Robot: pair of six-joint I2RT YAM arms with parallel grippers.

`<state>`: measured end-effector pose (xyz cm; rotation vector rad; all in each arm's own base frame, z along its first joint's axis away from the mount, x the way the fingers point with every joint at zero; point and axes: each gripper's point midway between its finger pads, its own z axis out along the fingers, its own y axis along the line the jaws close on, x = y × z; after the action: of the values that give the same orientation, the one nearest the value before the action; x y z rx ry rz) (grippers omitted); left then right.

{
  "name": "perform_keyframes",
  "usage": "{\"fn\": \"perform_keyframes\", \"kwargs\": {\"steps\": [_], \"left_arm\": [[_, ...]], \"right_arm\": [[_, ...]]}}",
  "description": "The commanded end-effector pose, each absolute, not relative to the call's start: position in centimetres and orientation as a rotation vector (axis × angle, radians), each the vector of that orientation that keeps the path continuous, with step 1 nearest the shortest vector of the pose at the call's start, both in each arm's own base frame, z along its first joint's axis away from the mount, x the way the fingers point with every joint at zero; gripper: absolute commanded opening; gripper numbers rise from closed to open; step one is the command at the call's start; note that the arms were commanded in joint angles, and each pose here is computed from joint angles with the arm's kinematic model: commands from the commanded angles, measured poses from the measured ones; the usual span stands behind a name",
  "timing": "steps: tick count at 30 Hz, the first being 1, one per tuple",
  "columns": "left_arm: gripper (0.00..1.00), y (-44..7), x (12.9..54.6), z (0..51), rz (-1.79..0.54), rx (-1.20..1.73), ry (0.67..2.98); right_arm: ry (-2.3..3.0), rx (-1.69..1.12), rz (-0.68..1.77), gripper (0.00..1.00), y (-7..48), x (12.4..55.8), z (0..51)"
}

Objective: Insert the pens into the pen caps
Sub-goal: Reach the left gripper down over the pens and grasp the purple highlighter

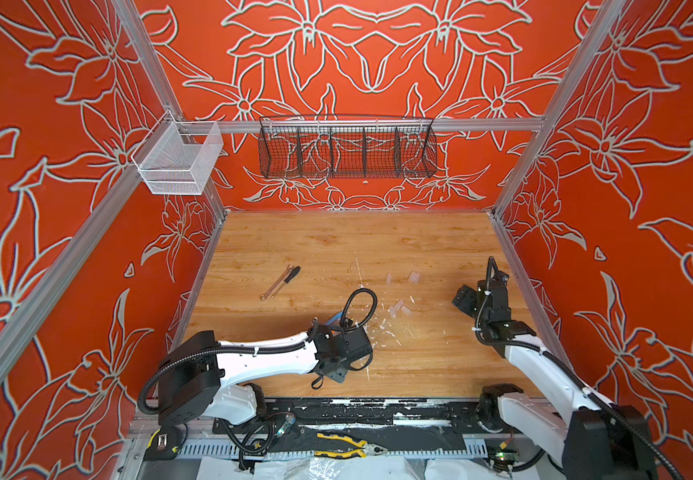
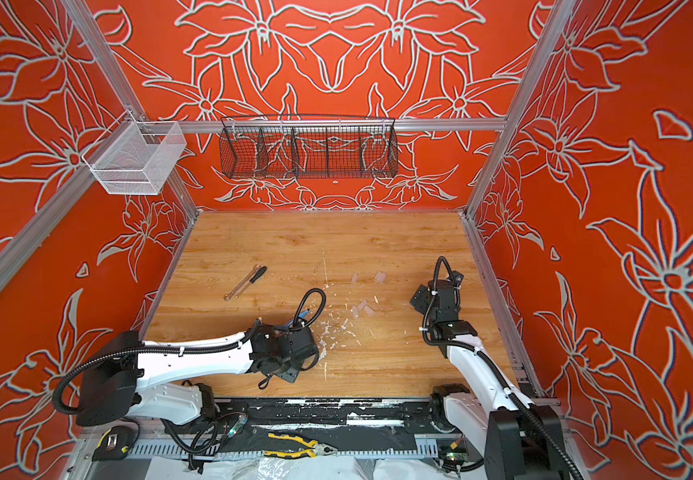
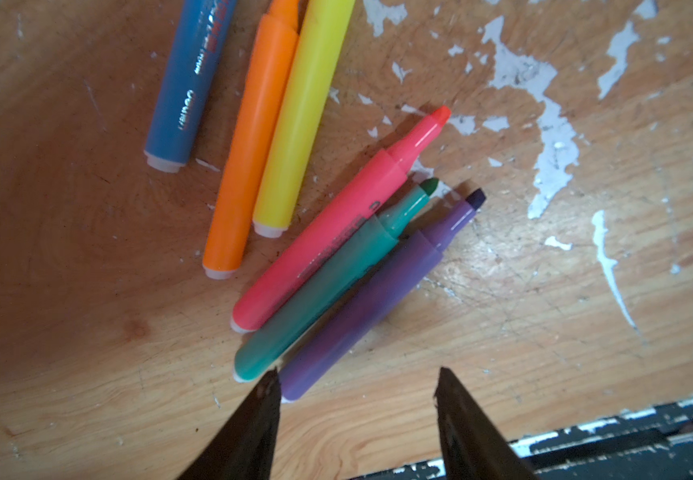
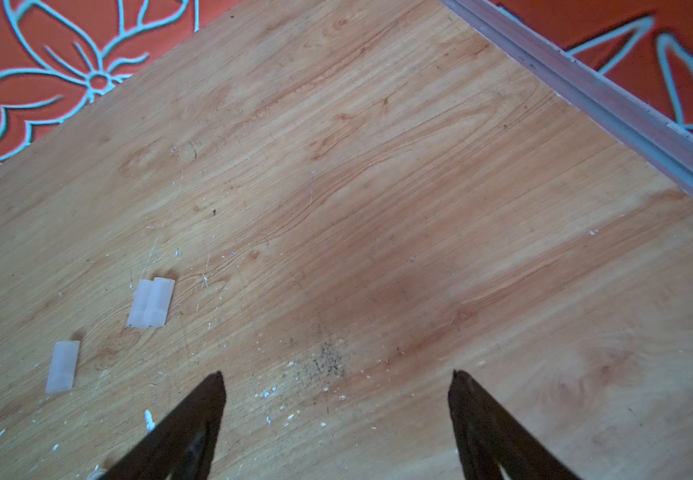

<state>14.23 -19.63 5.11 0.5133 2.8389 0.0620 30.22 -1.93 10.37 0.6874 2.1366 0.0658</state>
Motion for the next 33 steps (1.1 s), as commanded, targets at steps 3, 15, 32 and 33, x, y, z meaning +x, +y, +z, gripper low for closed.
{"fn": "perform_keyframes", "kwargs": {"steps": [3,15,32,33], "left_arm": [[0.57,-19.3,13.9,4.2,0.101,0.506,2.87],[0.47,-18.9,13.6,1.5,0.261,0.514,2.959],[0.2,-18.9,12.9,0.3,0.359,0.548,3.037],[0.2,-19.0,12.9,0.4,0.345,0.548,3.034]], "right_arm": [[2.124,0.679,0.074,0.86,-1.7,30.4,10.8],[2.126,0.681,0.071,0.86,-1.7,30.4,10.7],[2.132,0.676,0.062,0.85,-1.6,30.4,10.7],[2.133,0.675,0.062,0.85,-1.6,30.5,10.7]]}}
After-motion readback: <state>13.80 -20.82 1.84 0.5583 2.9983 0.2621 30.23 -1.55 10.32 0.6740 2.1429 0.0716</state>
